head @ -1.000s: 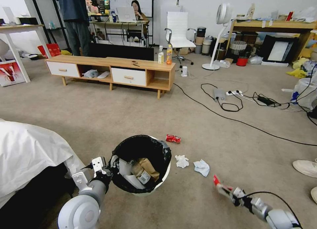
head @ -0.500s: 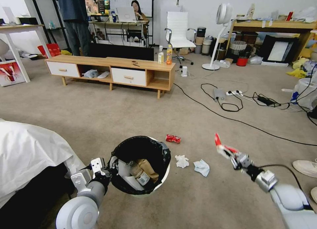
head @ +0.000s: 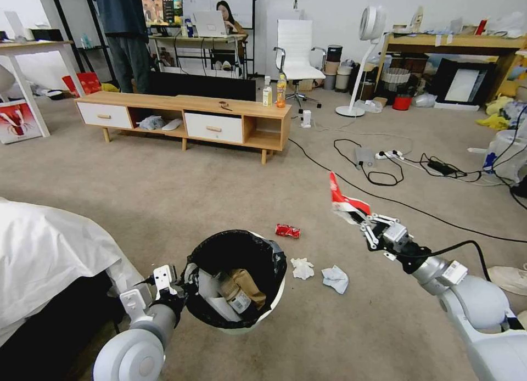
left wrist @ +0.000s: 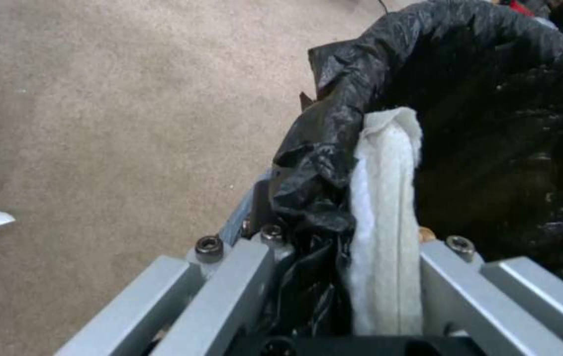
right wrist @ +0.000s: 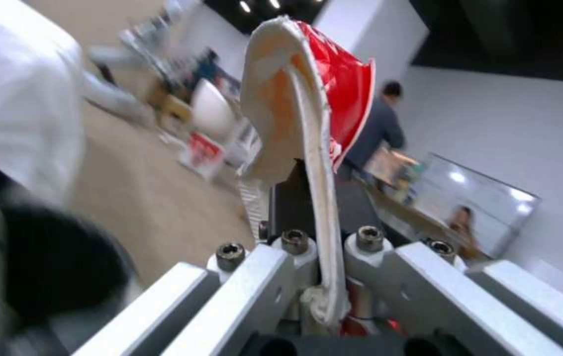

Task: Pick up the trash bin and place the garbage on the floor into it.

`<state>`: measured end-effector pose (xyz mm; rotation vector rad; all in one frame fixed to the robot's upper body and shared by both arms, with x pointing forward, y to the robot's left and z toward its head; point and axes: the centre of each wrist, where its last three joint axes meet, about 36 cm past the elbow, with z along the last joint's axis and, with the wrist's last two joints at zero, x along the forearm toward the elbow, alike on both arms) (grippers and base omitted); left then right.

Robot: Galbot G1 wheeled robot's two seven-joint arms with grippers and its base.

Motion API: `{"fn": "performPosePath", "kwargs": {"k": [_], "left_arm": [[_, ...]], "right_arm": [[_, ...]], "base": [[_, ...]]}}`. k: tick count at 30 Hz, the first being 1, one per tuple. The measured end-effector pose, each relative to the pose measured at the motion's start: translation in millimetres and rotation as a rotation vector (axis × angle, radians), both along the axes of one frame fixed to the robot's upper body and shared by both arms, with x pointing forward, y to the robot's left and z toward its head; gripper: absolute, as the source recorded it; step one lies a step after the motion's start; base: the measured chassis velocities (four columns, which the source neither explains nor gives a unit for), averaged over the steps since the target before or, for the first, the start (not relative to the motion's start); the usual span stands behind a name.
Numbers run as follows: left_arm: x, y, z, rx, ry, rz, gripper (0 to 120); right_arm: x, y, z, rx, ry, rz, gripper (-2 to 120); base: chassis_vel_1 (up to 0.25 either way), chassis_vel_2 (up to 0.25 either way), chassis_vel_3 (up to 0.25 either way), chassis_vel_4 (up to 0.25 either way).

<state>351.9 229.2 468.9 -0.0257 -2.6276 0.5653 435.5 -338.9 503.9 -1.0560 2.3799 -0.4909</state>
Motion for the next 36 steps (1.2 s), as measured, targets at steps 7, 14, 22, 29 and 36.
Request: {"fn": "performPosePath", "kwargs": {"k": [7, 14, 22, 29, 36], "left_arm": [[4.3, -5.8, -5.1, 0.000, 0.011, -0.013, 7], [11.4, -12.9, -6.8, -0.007, 0.010, -0.024, 7], [15.7, -21.1, -11.8, -0.010, 0.019, -0.040, 7], [21.4, -29.2, -13.7, -0.023, 0.024, -0.058, 7], [23.3, -36.0, -15.4, -0.031, 0.030, -0.075, 7]], "right_arm": [[-15.6, 41.8, 12.6, 0.063, 0.062, 0.149, 0], [-26.1, 76.1, -14.9, 0.080, 0.172, 0.264, 0], [-35.5, 101.2, -47.1, 0.082, 0.281, 0.334, 0], [-38.5, 110.1, -72.6, 0.074, 0.359, 0.350, 0], [-39.4, 113.9, -86.7, 0.065, 0.390, 0.349, 0]], "base": [[0.000, 0.000, 0.000, 0.000], [0.000, 0.000, 0.000, 0.000], [0.000, 0.000, 0.000, 0.000], [0.000, 0.000, 0.000, 0.000], [0.000, 0.000, 0.000, 0.000]]}}
